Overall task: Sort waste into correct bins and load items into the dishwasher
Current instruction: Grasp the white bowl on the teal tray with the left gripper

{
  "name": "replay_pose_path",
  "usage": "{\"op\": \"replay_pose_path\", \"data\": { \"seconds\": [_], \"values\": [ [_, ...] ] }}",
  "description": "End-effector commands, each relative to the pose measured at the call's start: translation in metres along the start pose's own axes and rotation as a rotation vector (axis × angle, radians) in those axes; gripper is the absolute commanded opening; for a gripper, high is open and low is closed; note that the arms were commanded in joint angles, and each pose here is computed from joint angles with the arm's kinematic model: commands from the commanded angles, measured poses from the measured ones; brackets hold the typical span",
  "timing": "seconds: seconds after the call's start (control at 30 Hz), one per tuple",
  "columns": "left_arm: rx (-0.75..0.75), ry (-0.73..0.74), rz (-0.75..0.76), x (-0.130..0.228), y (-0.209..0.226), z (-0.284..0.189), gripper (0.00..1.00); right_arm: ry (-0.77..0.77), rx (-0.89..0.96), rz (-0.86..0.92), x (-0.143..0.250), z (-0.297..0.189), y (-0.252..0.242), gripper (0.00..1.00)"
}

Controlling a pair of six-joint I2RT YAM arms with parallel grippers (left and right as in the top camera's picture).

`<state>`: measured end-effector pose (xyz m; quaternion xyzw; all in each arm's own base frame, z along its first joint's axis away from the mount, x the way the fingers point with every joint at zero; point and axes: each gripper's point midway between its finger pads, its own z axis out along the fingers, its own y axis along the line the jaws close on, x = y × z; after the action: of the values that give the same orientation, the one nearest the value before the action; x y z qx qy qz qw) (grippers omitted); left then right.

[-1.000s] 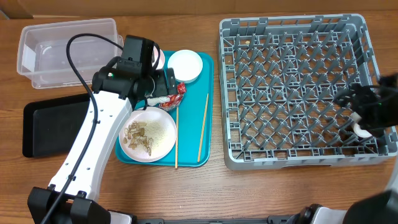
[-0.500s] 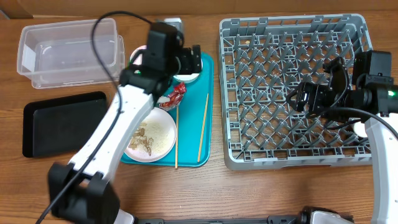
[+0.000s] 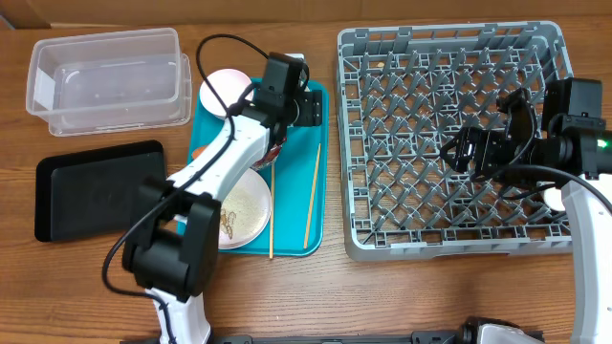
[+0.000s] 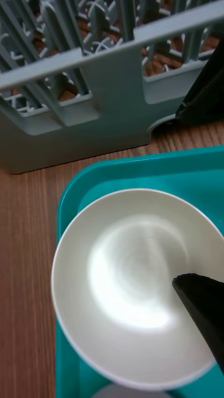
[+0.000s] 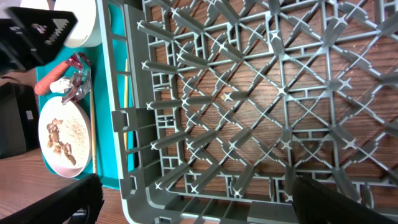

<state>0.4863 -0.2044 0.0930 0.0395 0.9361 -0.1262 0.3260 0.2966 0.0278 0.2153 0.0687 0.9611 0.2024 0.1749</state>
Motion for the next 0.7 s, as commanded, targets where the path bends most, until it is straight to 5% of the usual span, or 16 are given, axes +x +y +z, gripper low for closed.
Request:
{"op": "replay_pose_path", "data": {
  "seconds": [0.0,0.2,0.37,0.67],
  "values": [
    [0.026,0.026,0.014,0.011,-0.011,0.017,0.79,-0.020,-0.008,-0.021,-0.003,-0.006,0.005,1.00],
    [0.007,0.052,0.019,0.025,-0.007,0.036,0.75,-0.017,-0.008,-0.020,-0.003,-0.006,0.005,1.00],
    [-0.003,0.075,0.019,0.035,-0.003,0.048,0.62,-0.011,-0.007,-0.017,-0.001,-0.006,0.005,1.00],
    [0.009,0.028,0.019,0.021,-0.007,0.048,0.04,-0.010,-0.007,-0.017,-0.001,-0.006,0.005,1.00]
  ]
}}
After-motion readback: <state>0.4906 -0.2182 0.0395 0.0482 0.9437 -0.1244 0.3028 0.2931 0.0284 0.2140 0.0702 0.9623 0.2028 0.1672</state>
